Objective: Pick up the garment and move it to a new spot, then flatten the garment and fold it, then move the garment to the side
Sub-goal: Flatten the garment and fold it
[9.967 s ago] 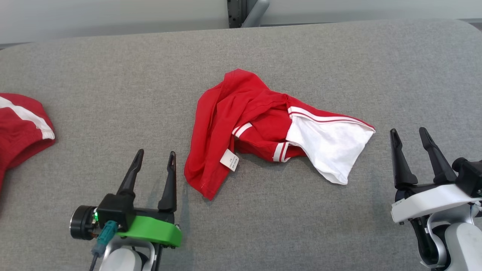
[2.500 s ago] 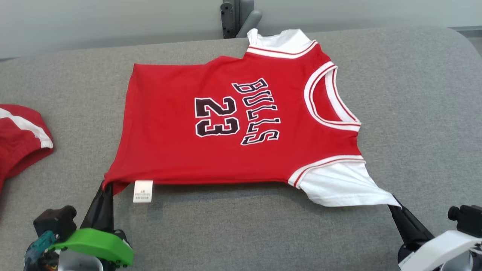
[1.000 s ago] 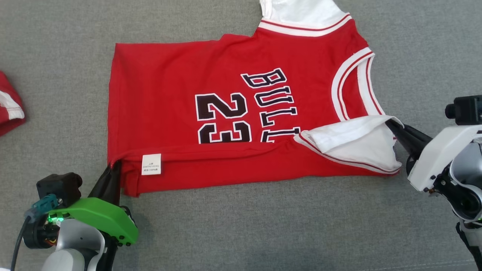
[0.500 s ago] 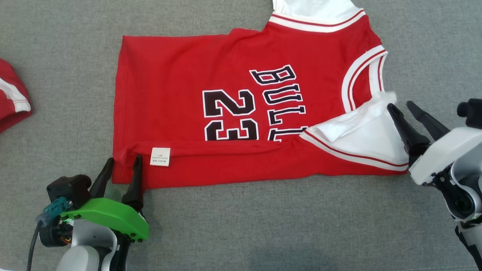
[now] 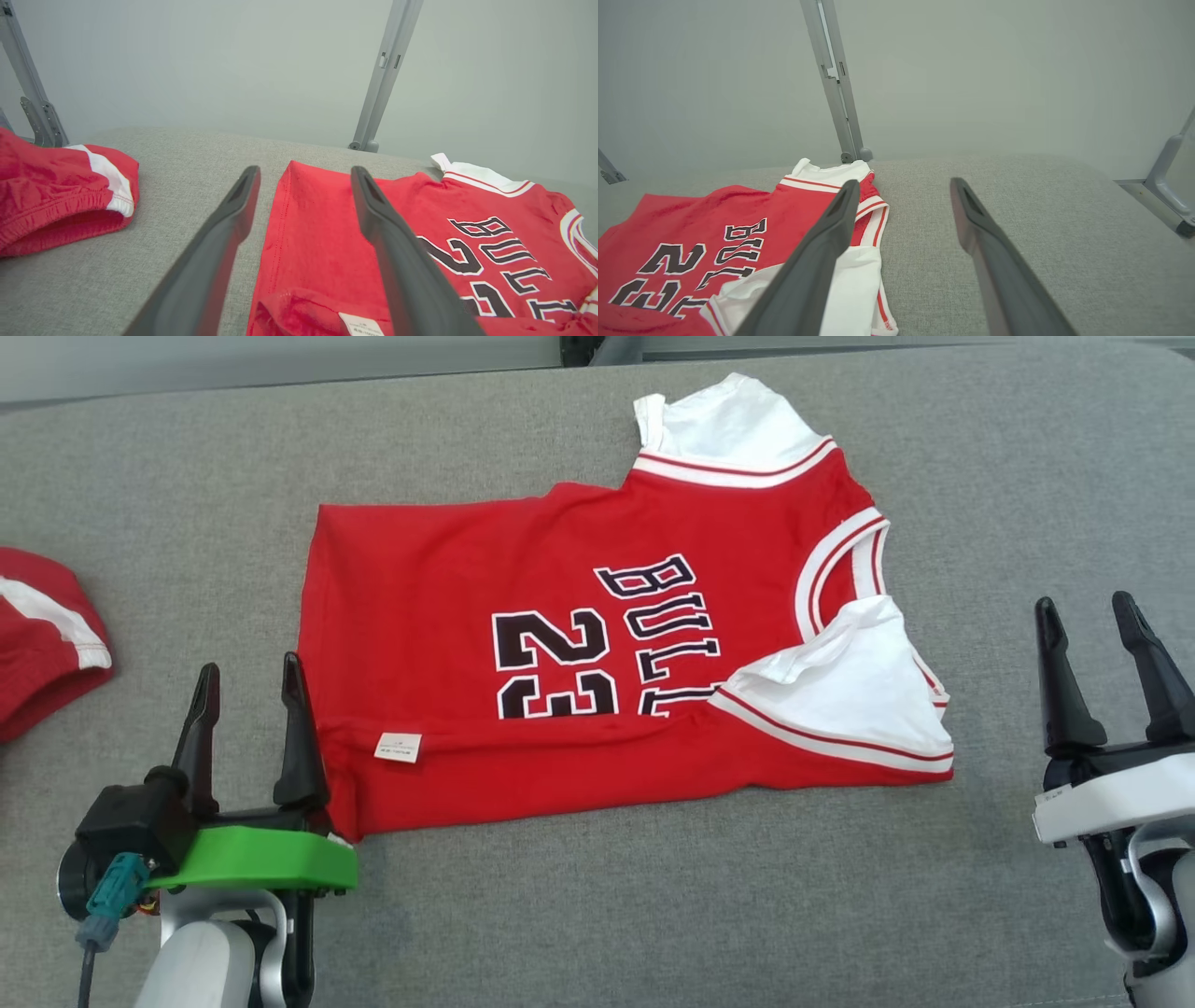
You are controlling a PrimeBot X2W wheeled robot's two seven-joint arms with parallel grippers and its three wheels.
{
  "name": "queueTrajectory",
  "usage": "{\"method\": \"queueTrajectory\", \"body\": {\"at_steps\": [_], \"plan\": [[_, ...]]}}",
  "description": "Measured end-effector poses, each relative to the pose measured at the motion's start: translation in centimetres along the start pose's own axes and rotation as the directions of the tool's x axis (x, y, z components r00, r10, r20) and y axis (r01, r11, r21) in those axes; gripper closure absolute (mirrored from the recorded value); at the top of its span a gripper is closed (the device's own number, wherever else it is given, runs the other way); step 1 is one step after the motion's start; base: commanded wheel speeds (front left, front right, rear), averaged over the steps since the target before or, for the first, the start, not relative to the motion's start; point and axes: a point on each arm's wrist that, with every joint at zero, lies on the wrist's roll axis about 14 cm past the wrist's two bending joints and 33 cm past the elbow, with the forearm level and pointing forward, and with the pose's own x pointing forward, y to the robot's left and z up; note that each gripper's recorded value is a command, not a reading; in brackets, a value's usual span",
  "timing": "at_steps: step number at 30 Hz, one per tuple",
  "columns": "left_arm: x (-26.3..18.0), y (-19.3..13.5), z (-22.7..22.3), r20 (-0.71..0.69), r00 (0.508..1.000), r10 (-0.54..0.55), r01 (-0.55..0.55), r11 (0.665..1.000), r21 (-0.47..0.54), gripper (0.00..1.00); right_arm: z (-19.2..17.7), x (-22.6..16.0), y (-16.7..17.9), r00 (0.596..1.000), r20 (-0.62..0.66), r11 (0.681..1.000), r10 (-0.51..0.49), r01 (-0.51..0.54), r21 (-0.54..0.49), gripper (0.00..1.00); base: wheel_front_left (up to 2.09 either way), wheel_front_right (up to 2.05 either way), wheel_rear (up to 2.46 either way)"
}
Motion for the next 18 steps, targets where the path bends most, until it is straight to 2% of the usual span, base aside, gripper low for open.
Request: {"method": "queueTrajectory", "body": {"at_steps": [3, 8, 18], "plan": [[-0.1, -0.6, 1.4, 0.059, 0.998, -0.008, 0.007, 1.000, 0.020, 0.00, 0.5, -1.2, 0.2, 1.000, 0.029, 0.999, -0.007, 0.009, -0.050, 0.00, 0.00, 0.00, 0.00], [-0.7, -0.8, 2.6, 0.102, 0.994, -0.022, 0.016, 0.998, 0.066, 0.00, -0.1, -3.3, 1.1, 1.000, 0.023, 0.998, -0.009, 0.011, -0.058, 0.00, 0.00, 0.00, 0.00], [-3.0, -0.3, 1.4, 0.063, 0.998, -0.009, 0.003, 0.996, 0.094, 0.00, -0.1, -5.8, 1.1, 0.999, 0.030, 0.998, -0.036, 0.037, -0.048, 0.00, 0.00, 0.00, 0.00]]}}
